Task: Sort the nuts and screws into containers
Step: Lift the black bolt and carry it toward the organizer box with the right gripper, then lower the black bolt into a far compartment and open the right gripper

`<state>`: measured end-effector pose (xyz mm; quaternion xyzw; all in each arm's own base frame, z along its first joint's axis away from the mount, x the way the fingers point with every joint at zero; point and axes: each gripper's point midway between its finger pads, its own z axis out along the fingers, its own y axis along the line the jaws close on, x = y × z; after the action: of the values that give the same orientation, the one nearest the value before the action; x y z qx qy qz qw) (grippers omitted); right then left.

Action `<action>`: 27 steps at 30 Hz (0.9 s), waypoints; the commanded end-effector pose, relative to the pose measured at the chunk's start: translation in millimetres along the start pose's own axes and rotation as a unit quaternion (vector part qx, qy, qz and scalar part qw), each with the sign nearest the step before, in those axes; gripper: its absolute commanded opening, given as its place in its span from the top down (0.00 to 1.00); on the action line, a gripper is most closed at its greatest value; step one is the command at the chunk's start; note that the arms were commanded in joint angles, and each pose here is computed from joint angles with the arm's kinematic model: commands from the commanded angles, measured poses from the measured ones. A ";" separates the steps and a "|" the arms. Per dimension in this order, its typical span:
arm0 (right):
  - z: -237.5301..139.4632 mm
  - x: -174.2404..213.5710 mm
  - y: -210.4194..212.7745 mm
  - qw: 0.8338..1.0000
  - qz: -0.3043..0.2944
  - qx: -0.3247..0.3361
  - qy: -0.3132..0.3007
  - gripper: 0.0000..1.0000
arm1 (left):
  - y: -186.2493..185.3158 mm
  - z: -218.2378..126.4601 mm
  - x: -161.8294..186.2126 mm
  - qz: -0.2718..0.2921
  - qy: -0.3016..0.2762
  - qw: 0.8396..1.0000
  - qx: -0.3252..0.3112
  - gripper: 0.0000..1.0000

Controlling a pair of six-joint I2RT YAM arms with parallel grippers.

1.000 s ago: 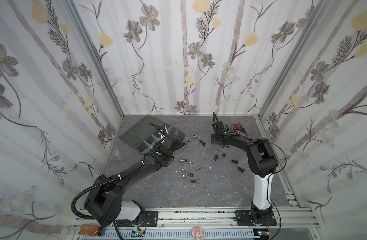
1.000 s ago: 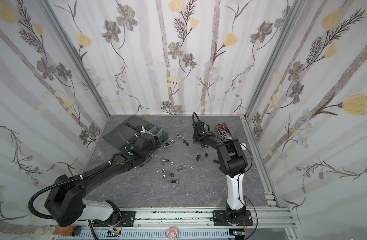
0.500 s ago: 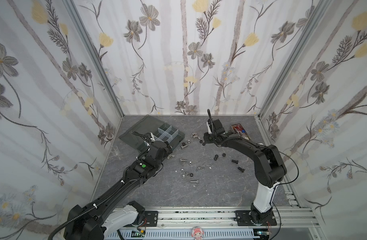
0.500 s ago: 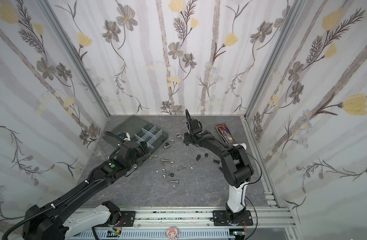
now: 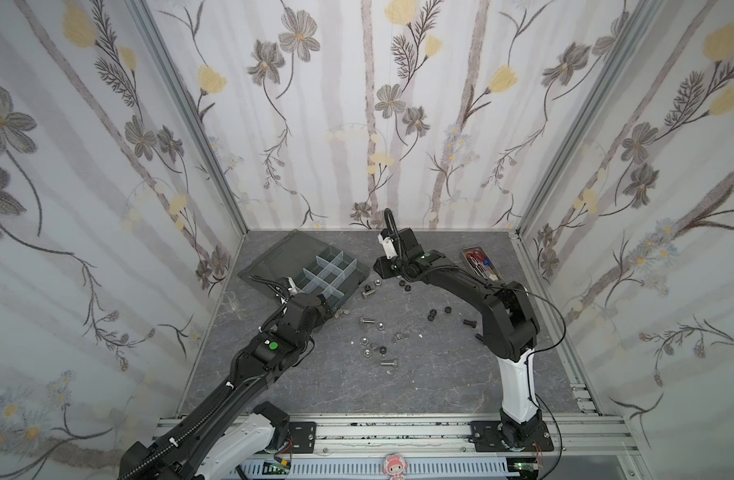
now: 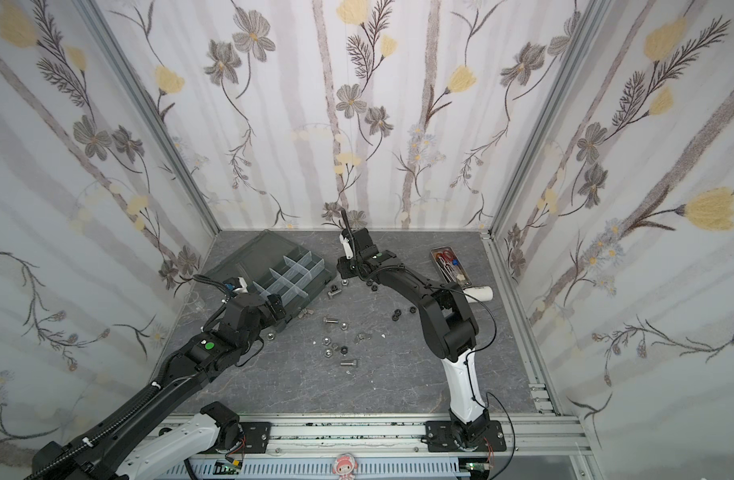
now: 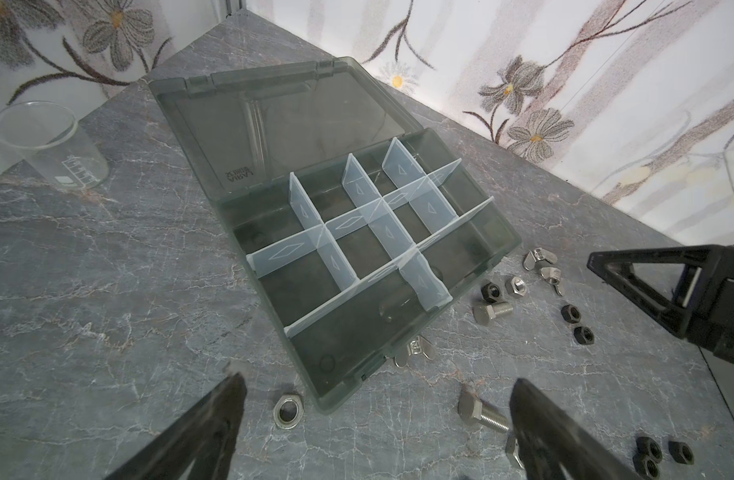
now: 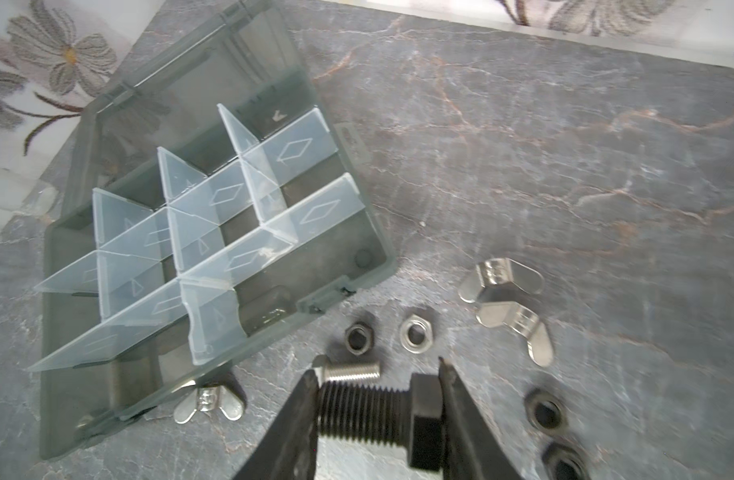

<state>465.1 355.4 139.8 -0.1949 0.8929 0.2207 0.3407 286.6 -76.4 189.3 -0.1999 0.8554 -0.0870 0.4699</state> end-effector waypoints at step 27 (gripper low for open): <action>92.8 -58.7 85.7 0.972 0.034 -0.198 -0.122 0.79 | -13.5 -29.2 -29.6 -0.003 -0.015 0.999 0.035 0.00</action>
<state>507.4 474.2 124.1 -0.2047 0.8141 0.3898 0.3786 280.9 -80.2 229.4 -0.1871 0.8444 -0.1208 0.4872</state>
